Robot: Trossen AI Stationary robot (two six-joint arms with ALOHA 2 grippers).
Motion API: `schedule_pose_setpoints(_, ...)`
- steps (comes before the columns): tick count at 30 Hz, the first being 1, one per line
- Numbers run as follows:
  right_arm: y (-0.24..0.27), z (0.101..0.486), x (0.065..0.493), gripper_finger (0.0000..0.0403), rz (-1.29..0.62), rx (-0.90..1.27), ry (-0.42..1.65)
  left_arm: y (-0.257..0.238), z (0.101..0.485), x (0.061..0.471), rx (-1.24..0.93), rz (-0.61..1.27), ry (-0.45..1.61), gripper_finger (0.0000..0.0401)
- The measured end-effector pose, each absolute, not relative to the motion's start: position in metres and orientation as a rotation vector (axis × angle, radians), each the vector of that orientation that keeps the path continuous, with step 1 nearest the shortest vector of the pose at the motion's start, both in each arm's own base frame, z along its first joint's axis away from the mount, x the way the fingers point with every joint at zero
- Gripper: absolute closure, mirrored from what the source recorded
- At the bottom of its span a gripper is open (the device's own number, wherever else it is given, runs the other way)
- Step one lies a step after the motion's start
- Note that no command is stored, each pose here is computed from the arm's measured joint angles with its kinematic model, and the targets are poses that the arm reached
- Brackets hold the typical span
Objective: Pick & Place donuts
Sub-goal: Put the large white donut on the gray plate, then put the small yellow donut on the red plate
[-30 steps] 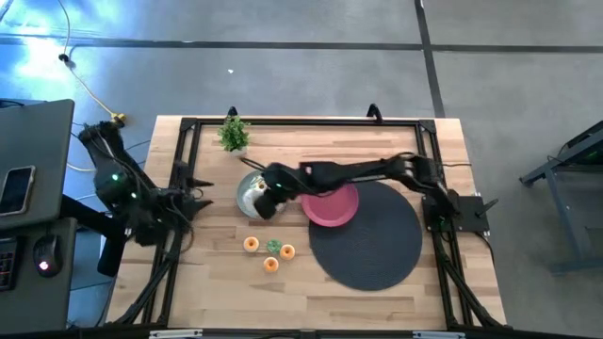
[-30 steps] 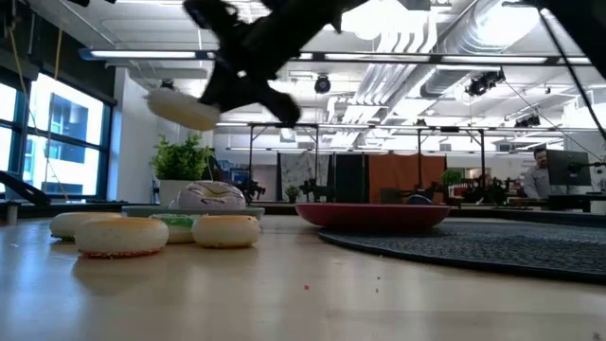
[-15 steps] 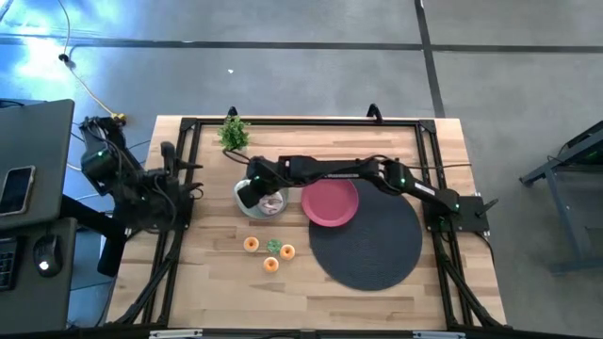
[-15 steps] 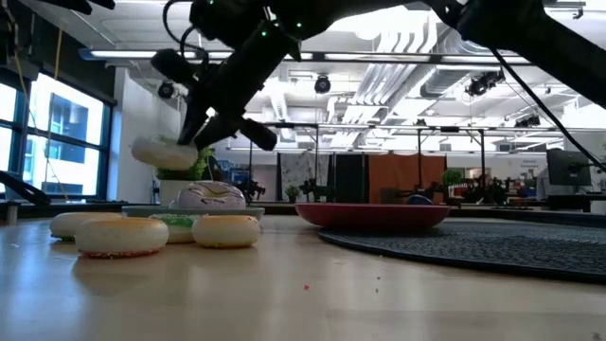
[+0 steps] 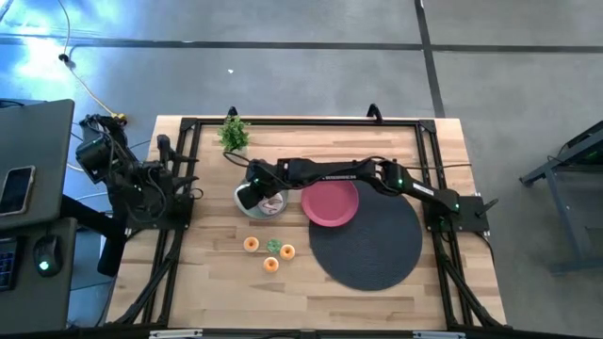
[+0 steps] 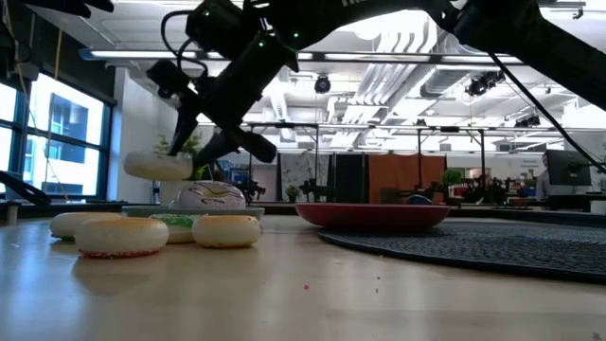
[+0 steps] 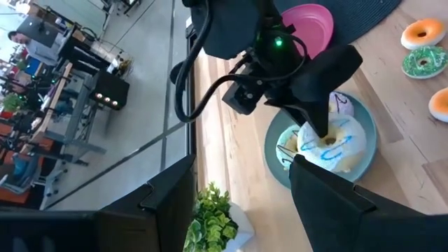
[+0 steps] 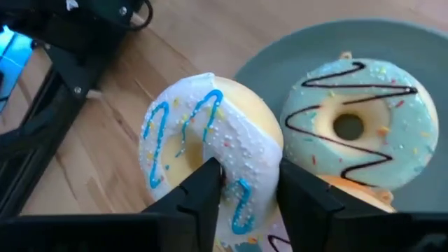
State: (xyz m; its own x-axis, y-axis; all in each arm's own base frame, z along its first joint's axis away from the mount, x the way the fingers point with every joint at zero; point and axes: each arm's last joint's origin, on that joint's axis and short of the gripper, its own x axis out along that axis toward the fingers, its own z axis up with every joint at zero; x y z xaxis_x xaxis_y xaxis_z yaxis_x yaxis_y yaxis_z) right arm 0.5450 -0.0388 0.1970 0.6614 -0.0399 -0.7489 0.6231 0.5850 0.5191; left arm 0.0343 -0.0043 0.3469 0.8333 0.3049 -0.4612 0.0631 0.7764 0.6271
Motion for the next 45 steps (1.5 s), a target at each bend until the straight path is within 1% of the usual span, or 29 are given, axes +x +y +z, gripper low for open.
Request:
schedule_pose_setpoints(3,-0.039,0.194,0.544,0.0260,-0.453,0.865,0.783,-0.004,0.347,0.034,0.676,0.133,0.584,0.0183)
schedule_pose_setpoints(7,-0.039,0.193,0.544,0.0247,-0.503,0.833,0.756,-0.004,0.347,0.034,0.675,0.129,0.588,0.0183)
schedule_pose_setpoints(13,-0.039,0.190,0.541,0.0241,-0.566,0.793,0.773,-0.005,0.346,0.034,0.671,0.117,0.594,0.0183)
schedule_pose_setpoints(16,-0.039,0.198,0.540,0.0241,-0.557,0.769,0.768,-0.005,0.346,0.034,0.669,0.115,0.596,0.0183)
schedule_pose_setpoints(18,-0.040,0.212,0.539,0.0241,-0.549,0.740,0.743,-0.005,0.346,0.034,0.670,0.115,0.596,0.0183)
schedule_pose_setpoints(21,-0.037,0.242,0.531,0.0241,-0.509,0.695,0.736,-0.006,0.346,0.035,0.666,0.115,0.592,0.0183)
schedule_pose_setpoints(23,-0.029,0.256,0.522,0.0241,-0.466,0.641,0.774,-0.006,0.347,0.035,0.662,0.115,0.589,0.0183)
schedule_pose_setpoints(26,-0.009,0.269,0.503,0.0241,-0.416,0.539,0.905,-0.007,0.347,0.035,0.669,0.100,0.590,0.0183)
schedule_pose_setpoints(30,0.029,0.275,0.480,0.0241,-0.235,0.462,1.071,-0.010,0.348,0.038,0.688,0.085,0.584,0.0183)
schedule_pose_setpoints(32,0.048,0.266,0.473,0.0241,-0.174,0.477,1.136,-0.012,0.348,0.039,0.703,0.079,0.590,0.0183)
schedule_pose_setpoints(34,0.065,0.246,0.464,0.0241,-0.173,0.496,1.218,-0.014,0.348,0.041,0.711,0.072,0.600,0.0183)
schedule_pose_setpoints(36,0.080,0.221,0.460,0.0241,-0.178,0.501,1.257,-0.017,0.347,0.043,0.721,0.071,0.607,0.0183)
schedule_pose_setpoints(41,0.105,0.187,0.463,0.0241,-0.165,0.588,1.130,-0.025,0.347,0.049,0.738,0.072,0.623,0.0183)
schedule_pose_setpoints(43,0.106,0.174,0.460,0.0241,-0.224,0.607,1.119,-0.029,0.346,0.052,0.742,0.068,0.633,0.0183)
schedule_pose_setpoints(45,0.106,0.165,0.456,0.0242,-0.279,0.579,1.125,-0.032,0.346,0.054,0.742,0.051,0.647,0.0183)
